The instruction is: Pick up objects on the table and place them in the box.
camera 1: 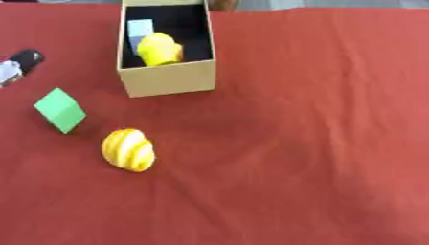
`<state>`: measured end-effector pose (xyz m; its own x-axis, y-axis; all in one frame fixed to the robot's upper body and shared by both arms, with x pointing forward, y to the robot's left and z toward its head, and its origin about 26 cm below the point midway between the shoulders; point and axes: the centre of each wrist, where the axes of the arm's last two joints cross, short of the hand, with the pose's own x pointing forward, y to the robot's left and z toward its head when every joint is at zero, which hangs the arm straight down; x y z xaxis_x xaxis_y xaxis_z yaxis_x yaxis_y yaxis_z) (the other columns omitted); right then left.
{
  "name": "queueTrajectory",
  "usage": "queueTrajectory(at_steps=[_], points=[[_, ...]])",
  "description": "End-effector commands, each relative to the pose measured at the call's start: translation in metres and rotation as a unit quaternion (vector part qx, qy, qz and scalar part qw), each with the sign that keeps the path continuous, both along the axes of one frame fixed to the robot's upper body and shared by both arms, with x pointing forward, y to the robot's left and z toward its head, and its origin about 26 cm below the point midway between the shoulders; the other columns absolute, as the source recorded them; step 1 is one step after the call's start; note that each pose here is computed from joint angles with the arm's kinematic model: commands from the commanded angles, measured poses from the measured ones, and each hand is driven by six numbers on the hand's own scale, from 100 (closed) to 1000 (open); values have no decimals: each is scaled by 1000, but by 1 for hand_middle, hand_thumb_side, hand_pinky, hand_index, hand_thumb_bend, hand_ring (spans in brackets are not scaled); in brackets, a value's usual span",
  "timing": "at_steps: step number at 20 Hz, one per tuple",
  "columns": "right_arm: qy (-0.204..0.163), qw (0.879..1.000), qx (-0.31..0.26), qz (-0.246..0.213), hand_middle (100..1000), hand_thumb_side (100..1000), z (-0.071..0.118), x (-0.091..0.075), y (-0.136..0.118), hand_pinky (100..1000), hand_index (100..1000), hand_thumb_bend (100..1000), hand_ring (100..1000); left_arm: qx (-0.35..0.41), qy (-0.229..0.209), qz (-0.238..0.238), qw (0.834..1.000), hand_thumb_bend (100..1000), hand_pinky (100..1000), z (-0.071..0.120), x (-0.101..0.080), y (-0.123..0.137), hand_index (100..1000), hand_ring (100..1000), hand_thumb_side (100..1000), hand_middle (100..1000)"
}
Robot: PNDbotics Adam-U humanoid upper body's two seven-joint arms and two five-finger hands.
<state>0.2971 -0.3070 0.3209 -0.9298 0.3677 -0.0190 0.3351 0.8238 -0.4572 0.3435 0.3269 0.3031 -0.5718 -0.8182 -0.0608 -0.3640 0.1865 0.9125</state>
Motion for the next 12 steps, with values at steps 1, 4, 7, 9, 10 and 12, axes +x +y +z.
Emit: queueTrajectory(at_steps=[1, 4, 7, 9, 10, 12], points=[[-6, 1000, -12, 8, 712, 700, 14, -8, -5, 890, 832, 100, 935, 50, 13, 31, 998, 561, 887, 6, 7, 15, 940, 854, 441, 855], [2, 1000, -6, 16, 709, 703, 15, -9, -7, 891, 831, 100, 935, 83, 33, 39, 995, 604, 901, 1, 16, 22, 912, 864, 399, 852], [10, 1000, -6, 18, 706, 713, 15, -9, -9, 892, 830, 100, 935, 123, 51, 40, 990, 666, 916, -3, 21, 24, 907, 878, 393, 860], [15, 1000, -7, 18, 704, 718, 14, -9, -9, 893, 829, 100, 936, 153, 61, 38, 986, 701, 927, -5, 24, 25, 893, 885, 387, 870], [17, 1000, -7, 18, 703, 721, 14, -9, -9, 893, 829, 100, 936, 168, 65, 37, 983, 711, 930, -5, 25, 25, 892, 883, 384, 869], [22, 1000, -9, 17, 701, 728, 13, -9, -9, 894, 828, 100, 937, 197, 74, 37, 977, 726, 935, -4, 27, 25, 897, 882, 375, 863]])
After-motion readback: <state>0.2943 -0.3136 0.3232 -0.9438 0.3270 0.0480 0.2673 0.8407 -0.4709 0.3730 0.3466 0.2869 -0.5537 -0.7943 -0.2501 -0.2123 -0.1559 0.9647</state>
